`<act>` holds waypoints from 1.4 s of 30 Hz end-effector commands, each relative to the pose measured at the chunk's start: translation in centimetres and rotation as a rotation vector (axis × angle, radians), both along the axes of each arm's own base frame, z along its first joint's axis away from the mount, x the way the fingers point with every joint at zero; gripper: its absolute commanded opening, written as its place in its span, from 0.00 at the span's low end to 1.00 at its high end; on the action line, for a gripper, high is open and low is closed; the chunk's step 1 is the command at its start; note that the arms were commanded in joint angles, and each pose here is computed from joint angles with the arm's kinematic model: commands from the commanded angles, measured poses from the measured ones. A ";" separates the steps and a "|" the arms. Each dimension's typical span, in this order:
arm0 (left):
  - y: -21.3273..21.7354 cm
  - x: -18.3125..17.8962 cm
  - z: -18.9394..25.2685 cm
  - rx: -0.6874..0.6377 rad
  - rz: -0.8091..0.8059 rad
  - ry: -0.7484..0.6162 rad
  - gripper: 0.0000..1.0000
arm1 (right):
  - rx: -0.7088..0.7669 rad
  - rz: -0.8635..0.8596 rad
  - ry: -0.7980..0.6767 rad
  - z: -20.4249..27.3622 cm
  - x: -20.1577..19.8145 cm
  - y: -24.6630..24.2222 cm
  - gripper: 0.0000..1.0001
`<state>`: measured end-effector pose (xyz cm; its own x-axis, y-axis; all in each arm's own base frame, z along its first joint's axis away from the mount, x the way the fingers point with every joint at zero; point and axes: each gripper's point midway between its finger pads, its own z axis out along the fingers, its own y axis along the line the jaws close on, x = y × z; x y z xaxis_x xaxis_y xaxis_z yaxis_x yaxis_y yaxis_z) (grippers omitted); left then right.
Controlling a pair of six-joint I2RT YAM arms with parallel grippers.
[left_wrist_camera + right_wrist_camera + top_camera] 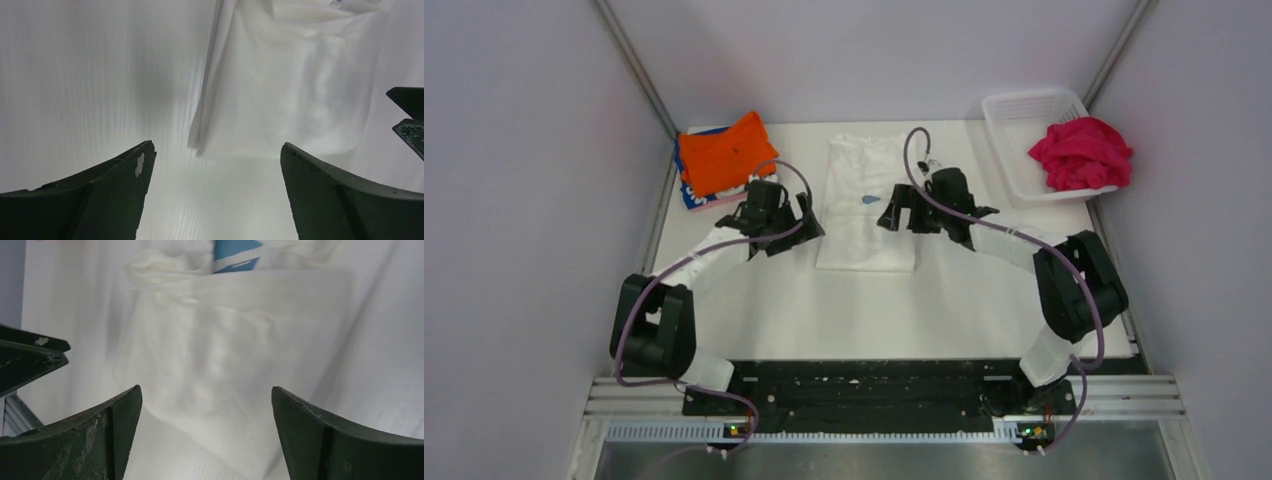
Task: Fold and stack the t-shirts
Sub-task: Grab one side of the 2/3 rectangular tshirt with both arms
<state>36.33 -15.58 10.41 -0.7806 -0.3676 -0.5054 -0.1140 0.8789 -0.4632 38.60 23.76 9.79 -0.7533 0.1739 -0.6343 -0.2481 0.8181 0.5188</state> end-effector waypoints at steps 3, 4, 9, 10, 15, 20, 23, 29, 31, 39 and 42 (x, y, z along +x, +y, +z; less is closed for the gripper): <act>1.5 -4.7 0.1 -0.027 0.068 -0.012 0.99 | 0.084 0.255 -0.096 2.0 -1.5 9.0 0.99; 1.9 -5.4 -0.4 -0.022 0.080 0.000 0.99 | 0.097 0.274 -0.094 1.8 -1.1 10.1 0.99; 2.1 -6.5 -1.2 -0.040 0.092 0.007 0.99 | 0.134 0.249 -0.118 0.6 4.0 14.0 0.99; 2.0 -6.5 -1.4 -0.043 0.092 0.009 0.99 | 0.132 0.239 -0.126 0.7 5.4 14.6 0.99; 1.3 -5.4 -1.7 -0.058 0.080 0.006 0.99 | 0.117 0.104 -0.242 2.7 12.5 15.0 0.99; 0.4 -3.9 -2.5 -0.075 0.065 0.025 0.97 | 0.136 0.084 -0.267 5.9 12.6 13.0 0.99; -0.5 -3.1 -3.0 -0.100 0.045 0.037 0.88 | 0.077 0.071 -0.267 6.4 10.0 10.6 0.99; -2.1 -2.9 -4.7 -0.153 -0.010 0.084 0.67 | -0.007 -0.086 -0.176 5.0 2.8 2.8 0.99; -2.7 -3.1 -5.2 -0.174 -0.032 0.106 0.58 | -0.013 -0.137 -0.126 3.6 0.7 0.5 0.99; -3.3 -4.1 -7.2 -0.175 -0.048 0.160 0.38 | -0.018 -0.231 0.065 -1.3 -6.0 -3.1 0.98; -3.3 -3.9 -7.7 -0.171 -0.038 0.175 0.13 | 0.010 -0.218 0.119 -3.3 -7.9 -3.2 0.96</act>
